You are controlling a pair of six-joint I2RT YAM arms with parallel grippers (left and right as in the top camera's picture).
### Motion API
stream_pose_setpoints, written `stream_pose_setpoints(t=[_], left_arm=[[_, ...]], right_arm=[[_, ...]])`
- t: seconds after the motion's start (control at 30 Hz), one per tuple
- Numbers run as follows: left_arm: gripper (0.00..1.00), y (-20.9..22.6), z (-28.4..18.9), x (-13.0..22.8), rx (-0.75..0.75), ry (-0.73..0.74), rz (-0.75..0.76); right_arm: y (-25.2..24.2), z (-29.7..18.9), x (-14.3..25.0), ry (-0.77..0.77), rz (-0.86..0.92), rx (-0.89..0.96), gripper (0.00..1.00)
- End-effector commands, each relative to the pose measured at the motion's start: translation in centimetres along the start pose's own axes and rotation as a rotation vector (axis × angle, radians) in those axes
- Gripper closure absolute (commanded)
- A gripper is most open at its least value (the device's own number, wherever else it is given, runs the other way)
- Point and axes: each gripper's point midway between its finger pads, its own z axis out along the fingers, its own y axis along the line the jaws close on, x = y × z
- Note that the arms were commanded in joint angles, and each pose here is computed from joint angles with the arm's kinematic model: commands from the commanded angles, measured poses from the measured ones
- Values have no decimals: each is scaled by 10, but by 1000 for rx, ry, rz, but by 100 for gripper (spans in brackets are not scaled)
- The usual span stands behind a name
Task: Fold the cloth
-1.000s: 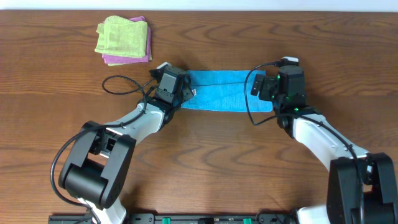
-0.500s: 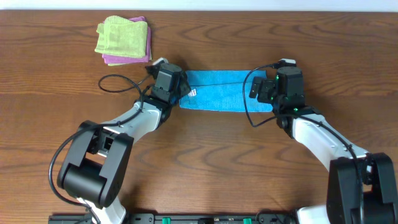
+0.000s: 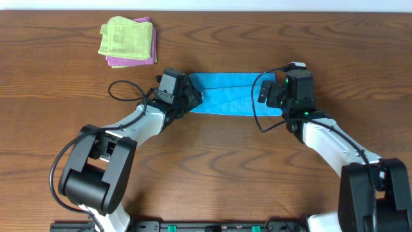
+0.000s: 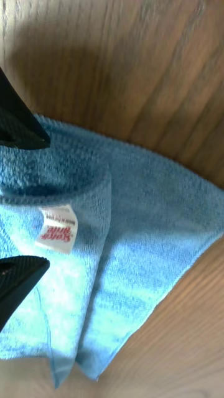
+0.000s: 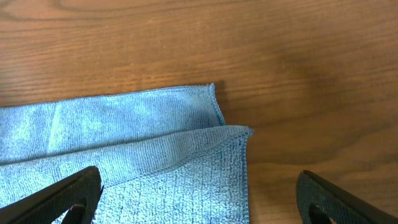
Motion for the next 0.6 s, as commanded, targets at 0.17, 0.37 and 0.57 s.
stream_pose_setpoints(t=[0.17, 0.37, 0.57], left_arm=[[54, -21, 0, -5, 71, -11, -5], [54, -21, 2, 0, 70, 1, 0], [53, -17, 13, 13, 64, 44, -7]], right_arm=[[9, -4, -7, -16, -16, -21, 1], [9, -4, -7, -16, -16, -21, 1], [9, -4, -7, -16, -16, -21, 1]])
